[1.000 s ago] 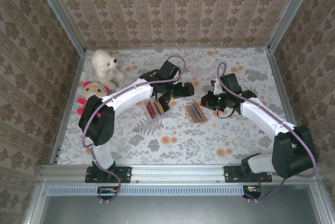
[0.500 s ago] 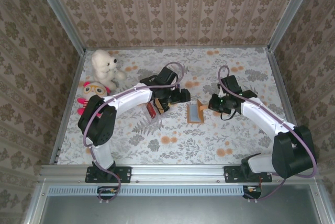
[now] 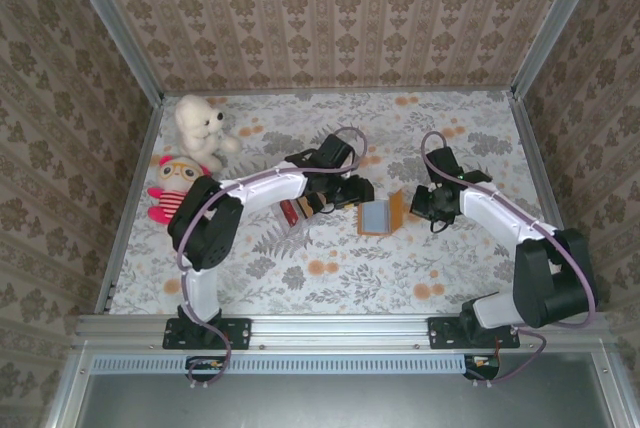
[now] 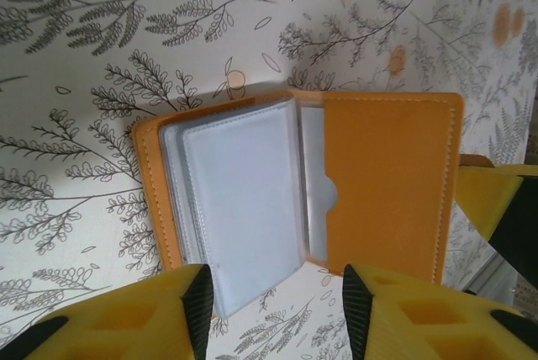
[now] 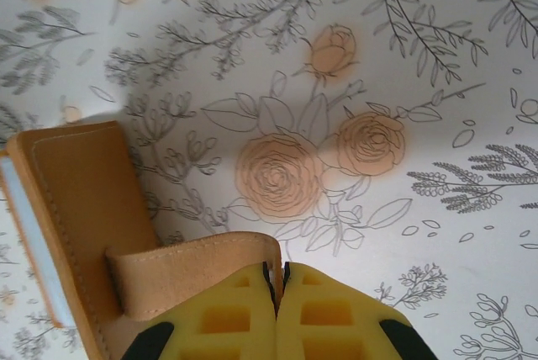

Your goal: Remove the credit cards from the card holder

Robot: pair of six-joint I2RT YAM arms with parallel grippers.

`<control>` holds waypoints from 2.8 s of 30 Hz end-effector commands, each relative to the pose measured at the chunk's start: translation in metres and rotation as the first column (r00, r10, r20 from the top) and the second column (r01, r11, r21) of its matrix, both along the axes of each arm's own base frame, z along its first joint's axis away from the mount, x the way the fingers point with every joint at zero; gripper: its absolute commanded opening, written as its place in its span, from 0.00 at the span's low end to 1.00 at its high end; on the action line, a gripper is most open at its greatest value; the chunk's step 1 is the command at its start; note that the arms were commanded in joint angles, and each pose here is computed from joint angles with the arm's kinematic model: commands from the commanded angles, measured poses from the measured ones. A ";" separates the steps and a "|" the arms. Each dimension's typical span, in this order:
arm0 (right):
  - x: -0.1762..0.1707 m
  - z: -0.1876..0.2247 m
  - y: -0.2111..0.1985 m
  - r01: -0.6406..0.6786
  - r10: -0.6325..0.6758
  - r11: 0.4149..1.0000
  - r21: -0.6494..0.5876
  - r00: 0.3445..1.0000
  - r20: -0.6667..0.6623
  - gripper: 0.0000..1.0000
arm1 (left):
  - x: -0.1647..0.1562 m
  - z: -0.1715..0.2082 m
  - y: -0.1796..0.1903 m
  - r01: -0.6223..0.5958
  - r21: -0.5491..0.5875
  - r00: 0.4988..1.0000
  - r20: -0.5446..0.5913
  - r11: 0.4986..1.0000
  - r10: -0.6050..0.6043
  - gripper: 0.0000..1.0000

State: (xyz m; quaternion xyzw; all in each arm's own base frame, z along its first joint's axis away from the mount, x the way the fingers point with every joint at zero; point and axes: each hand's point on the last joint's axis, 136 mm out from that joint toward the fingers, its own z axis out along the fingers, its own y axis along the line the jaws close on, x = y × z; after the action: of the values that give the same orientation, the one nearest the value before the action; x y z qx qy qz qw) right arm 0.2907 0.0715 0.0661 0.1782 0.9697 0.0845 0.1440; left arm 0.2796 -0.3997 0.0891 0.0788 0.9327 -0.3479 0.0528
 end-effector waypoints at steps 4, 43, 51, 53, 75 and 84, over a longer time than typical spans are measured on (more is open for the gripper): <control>-0.011 -0.016 -0.015 0.031 -0.035 0.998 -0.064 0.997 -0.071 0.02 | -0.006 -0.012 -0.010 0.014 0.068 1.000 -0.028 0.998 -0.012 0.40; -0.004 -0.048 -0.022 -0.025 0.006 0.992 -0.123 0.987 -0.158 0.05 | -0.009 -0.032 0.003 0.043 0.225 0.999 -0.022 0.973 -0.039 0.32; -0.004 -0.050 -0.020 -0.028 0.010 0.993 -0.113 0.987 -0.161 0.05 | -0.006 -0.030 0.006 0.048 0.226 0.999 -0.008 0.973 -0.047 0.32; -0.003 -0.050 -0.020 -0.029 0.011 0.994 -0.109 0.987 -0.160 0.05 | -0.007 -0.033 0.003 0.047 0.220 0.999 -0.022 0.974 -0.043 0.32; -0.004 -0.055 -0.012 -0.033 0.022 0.997 -0.064 0.986 -0.165 0.05 | -0.015 -0.059 -0.008 0.068 0.231 0.992 -0.115 0.970 -0.042 0.37; -0.002 -0.054 -0.006 -0.045 0.039 0.998 -0.032 0.986 -0.161 0.04 | -0.018 -0.039 -0.039 0.124 0.043 0.985 -0.122 0.991 -0.118 0.34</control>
State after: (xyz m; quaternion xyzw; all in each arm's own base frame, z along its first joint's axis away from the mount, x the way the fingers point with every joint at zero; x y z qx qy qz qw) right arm 0.2878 0.0597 0.0153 0.1683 0.9818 0.0410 0.0778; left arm 0.2628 -0.4237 0.0421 0.1088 0.9505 -0.2907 -0.0160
